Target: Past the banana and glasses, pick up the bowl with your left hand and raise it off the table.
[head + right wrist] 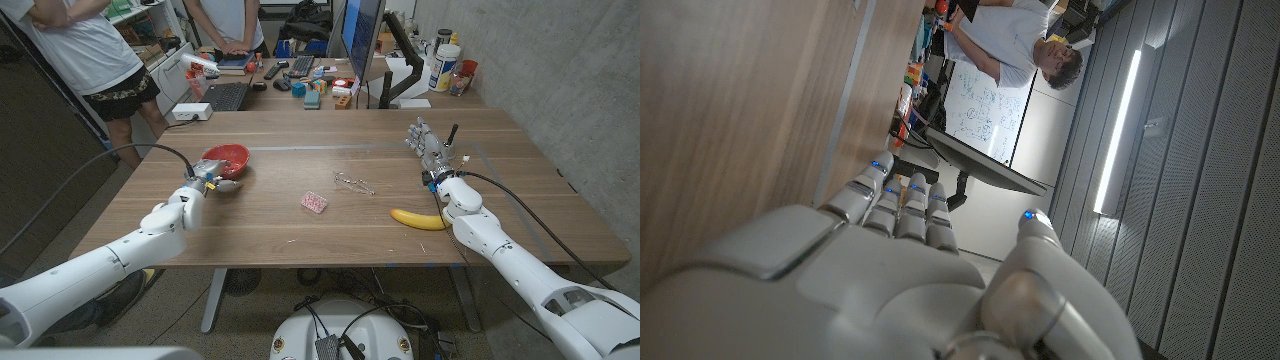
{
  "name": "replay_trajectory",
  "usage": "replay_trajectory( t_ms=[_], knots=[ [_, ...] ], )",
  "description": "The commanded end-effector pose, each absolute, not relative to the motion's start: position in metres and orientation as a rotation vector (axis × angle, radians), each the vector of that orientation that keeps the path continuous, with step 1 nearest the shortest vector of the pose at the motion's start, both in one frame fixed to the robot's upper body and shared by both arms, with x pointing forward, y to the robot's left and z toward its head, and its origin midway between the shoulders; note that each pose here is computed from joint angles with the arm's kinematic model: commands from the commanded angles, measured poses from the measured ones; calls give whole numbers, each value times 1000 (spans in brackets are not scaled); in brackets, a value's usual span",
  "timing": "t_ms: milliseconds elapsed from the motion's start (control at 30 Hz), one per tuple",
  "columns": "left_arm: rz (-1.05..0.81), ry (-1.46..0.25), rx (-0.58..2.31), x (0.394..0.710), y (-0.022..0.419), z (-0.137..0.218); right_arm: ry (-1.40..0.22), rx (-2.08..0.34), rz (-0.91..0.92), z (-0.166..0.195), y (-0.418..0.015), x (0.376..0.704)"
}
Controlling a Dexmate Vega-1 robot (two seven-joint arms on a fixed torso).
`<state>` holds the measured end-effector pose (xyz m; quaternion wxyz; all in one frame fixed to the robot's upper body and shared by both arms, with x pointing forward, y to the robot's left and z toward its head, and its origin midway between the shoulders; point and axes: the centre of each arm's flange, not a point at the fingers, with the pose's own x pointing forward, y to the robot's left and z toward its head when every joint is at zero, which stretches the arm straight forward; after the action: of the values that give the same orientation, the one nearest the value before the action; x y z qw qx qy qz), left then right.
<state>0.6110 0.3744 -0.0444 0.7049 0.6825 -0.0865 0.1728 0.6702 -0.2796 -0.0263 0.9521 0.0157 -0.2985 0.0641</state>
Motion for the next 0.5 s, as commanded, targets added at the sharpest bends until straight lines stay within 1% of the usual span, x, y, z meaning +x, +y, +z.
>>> replay_trajectory(
  t_ms=[33, 500],
  knots=[
    [369, -203, 1517, 624, 368, -46, -601, 33, 123, -28, -281, 672],
    [420, -216, 1516, 625, 367, -49, -602, 37, 124, -28, -282, 672]
  ],
)
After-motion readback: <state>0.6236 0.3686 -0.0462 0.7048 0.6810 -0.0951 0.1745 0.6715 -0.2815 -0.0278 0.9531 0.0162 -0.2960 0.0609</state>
